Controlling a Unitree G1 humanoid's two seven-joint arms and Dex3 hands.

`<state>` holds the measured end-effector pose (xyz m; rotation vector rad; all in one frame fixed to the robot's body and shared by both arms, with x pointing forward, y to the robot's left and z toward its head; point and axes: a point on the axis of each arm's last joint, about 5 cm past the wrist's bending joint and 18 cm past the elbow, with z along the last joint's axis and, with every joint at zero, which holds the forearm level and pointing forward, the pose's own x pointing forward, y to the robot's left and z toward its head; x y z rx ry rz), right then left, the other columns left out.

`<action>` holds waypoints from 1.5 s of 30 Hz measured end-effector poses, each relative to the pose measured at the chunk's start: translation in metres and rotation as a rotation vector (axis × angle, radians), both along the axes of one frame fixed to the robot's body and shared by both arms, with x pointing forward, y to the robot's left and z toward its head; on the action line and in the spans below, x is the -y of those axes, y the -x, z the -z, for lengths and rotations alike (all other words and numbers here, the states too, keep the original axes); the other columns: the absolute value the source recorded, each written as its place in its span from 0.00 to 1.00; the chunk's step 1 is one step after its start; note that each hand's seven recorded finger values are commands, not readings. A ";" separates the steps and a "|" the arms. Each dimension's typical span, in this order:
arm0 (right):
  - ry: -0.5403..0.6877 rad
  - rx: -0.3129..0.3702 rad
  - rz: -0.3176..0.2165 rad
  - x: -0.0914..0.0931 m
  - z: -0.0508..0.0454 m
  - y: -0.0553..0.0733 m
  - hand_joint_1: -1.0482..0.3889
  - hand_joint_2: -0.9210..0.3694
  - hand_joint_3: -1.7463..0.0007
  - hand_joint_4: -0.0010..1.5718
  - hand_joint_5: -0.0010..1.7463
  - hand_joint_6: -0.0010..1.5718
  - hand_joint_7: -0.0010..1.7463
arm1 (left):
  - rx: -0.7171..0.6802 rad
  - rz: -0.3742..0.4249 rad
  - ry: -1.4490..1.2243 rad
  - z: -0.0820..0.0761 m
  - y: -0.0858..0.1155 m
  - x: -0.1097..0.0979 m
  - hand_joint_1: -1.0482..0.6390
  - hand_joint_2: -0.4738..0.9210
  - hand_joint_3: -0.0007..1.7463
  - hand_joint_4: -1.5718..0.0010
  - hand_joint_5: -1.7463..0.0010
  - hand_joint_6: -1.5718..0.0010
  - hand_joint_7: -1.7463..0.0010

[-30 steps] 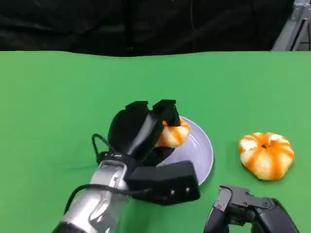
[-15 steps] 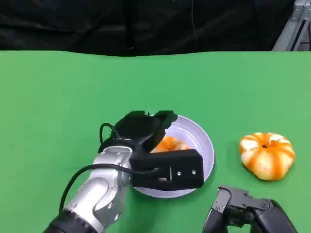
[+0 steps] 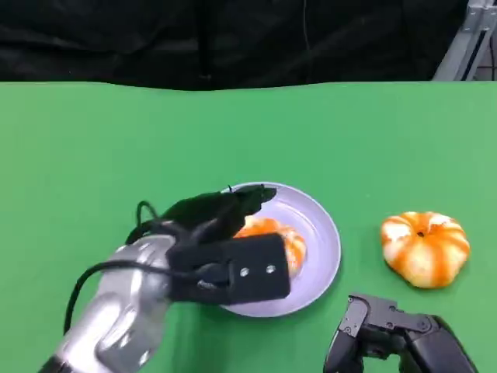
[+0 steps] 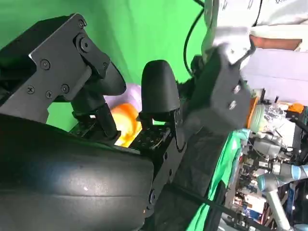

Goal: Grasp the bread from the table and place it into the plate.

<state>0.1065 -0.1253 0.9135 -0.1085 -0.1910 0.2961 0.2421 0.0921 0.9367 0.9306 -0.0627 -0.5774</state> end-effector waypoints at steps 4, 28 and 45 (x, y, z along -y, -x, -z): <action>0.000 -0.004 0.000 0.000 0.0001 0.000 0.78 0.45 0.19 0.56 0.94 0.48 0.81 | 0.071 -0.091 0.234 -0.002 0.016 -0.020 0.32 1.00 0.20 0.92 0.45 0.72 0.78; -0.001 -0.015 0.003 0.000 -0.0001 0.003 0.76 0.45 0.20 0.56 0.94 0.48 0.81 | 0.100 -0.482 1.056 0.009 0.155 -0.081 0.63 0.69 0.74 0.48 0.03 0.53 0.14; 0.010 -0.005 0.001 0.011 -0.0007 -0.002 0.77 0.44 0.22 0.56 0.94 0.49 0.80 | 0.086 -0.488 1.028 0.032 0.154 -0.078 0.59 0.69 0.70 0.45 0.02 0.50 0.11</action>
